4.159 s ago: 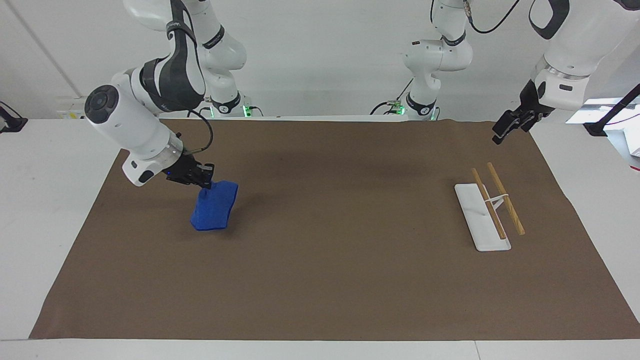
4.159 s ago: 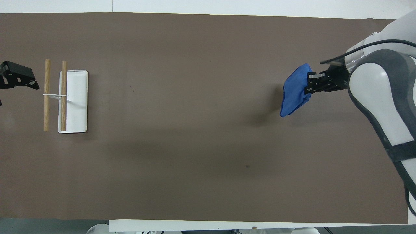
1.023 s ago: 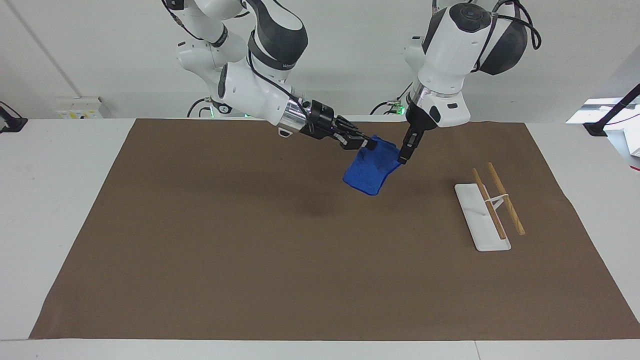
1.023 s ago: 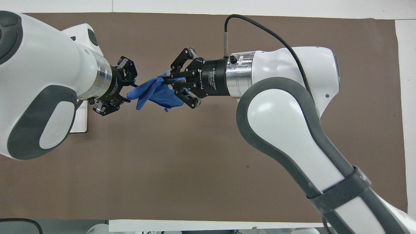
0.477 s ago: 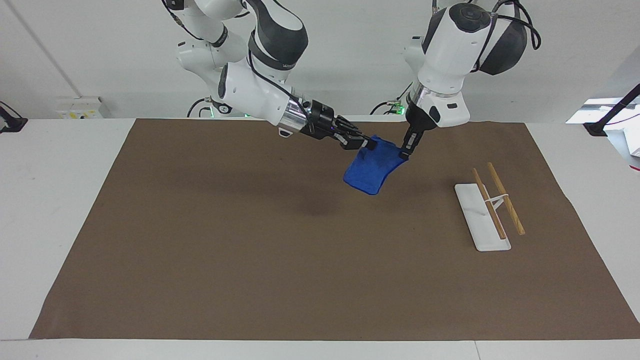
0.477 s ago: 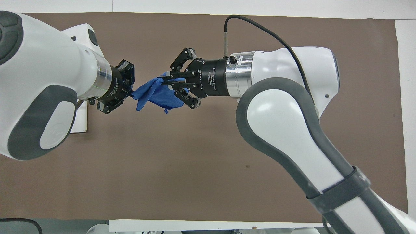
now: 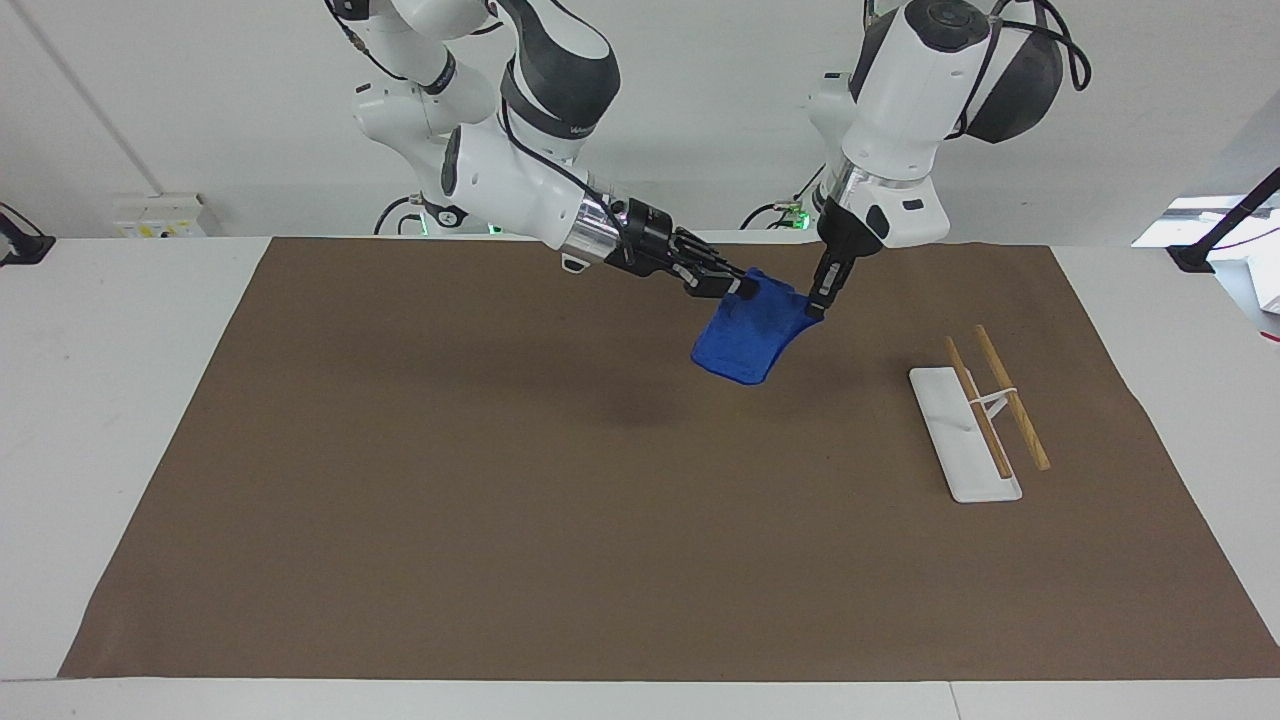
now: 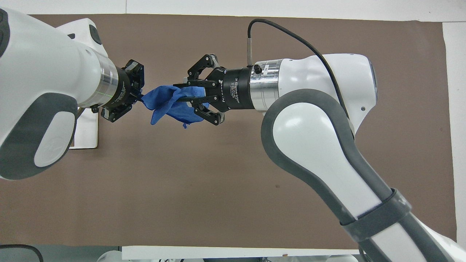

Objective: Right arm passes towel to left arm to hang
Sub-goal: 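Open the right gripper and pull it back from the towel, then carry the towel with the left gripper and drape it over the wooden rack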

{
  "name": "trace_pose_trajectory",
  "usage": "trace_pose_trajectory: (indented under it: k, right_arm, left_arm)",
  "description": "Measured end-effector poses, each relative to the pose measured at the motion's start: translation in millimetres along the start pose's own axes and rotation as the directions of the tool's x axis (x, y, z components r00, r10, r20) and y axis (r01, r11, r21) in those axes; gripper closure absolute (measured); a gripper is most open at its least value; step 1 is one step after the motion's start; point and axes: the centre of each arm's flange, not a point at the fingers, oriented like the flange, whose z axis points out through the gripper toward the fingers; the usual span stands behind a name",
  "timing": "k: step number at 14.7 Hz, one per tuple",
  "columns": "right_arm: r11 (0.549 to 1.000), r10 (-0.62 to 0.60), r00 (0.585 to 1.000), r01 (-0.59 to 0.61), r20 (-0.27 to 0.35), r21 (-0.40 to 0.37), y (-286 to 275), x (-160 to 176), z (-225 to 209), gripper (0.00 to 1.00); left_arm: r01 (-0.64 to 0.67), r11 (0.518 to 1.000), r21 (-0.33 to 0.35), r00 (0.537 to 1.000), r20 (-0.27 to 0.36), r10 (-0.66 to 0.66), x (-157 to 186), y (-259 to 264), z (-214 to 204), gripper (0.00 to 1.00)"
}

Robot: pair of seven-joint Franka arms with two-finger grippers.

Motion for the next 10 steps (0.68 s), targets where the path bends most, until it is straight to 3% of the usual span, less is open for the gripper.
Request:
trace_pose_trajectory:
  k: [4,6,8,10]
  right_arm:
    - [0.979,-0.192,0.974,0.182,-0.122,-0.09,2.9,3.4,0.9,0.19]
    - [0.93,-0.344,0.916,0.302,-0.207,-0.21,5.7,12.1,-2.0,0.0]
    - [0.839,-0.502,0.82,0.386,-0.274,-0.383,7.5,34.7,-16.8,0.0]
    - [0.721,-0.626,0.728,0.406,-0.278,-0.562,8.1,71.5,-50.5,0.0]
  left_arm:
    - [-0.06,0.998,0.033,0.99,-0.122,0.064,20.5,-4.0,-31.1,0.98]
    - [-0.09,0.994,0.057,0.982,-0.16,0.098,45.7,-9.5,-38.2,0.98]
    - [-0.127,0.988,0.09,0.977,-0.162,0.14,87.6,-20.2,-33.1,0.98]
    - [-0.174,0.978,0.115,0.969,-0.159,0.191,132.5,-34.0,-23.8,0.98]
